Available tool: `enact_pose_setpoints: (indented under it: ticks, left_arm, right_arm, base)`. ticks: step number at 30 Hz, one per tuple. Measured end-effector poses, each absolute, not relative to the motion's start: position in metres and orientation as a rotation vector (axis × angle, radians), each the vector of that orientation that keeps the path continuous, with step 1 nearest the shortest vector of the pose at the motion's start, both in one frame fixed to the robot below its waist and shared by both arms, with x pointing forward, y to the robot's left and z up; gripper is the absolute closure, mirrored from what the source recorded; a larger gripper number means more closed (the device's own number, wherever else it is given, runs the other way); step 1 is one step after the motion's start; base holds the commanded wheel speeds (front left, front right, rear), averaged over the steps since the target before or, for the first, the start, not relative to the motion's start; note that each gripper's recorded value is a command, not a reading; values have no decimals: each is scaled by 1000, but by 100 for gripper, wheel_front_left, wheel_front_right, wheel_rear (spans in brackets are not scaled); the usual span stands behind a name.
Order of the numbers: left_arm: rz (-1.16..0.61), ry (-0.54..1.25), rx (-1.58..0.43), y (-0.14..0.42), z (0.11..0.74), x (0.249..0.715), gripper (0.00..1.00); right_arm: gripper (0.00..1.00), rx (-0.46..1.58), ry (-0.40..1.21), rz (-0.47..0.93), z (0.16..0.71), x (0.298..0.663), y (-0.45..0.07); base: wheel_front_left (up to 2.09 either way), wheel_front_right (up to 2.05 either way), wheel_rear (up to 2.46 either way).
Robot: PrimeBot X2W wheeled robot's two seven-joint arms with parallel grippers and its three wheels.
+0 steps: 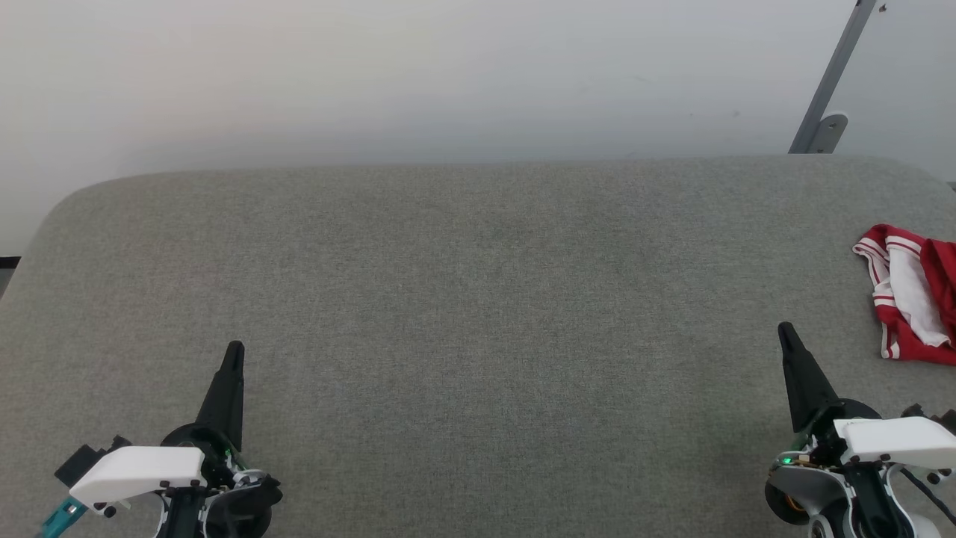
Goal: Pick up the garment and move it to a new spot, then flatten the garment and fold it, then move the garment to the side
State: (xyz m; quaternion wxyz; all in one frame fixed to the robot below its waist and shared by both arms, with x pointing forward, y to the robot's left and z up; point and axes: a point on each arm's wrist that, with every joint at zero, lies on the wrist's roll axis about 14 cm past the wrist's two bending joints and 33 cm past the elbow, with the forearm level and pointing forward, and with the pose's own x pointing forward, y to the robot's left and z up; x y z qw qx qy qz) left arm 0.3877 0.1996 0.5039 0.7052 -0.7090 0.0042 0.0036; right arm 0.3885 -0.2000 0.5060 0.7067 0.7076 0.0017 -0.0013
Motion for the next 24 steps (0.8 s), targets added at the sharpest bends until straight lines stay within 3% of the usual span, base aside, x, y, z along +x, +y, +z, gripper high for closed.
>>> enact_pose_setpoints:
  ticks: [24]
  left_arm:
    - [8,9,-1577,200,504,388,100]
  right_arm:
    - [100,1572,4,-3,506,389,-200]
  base:
    - [0,0,0]
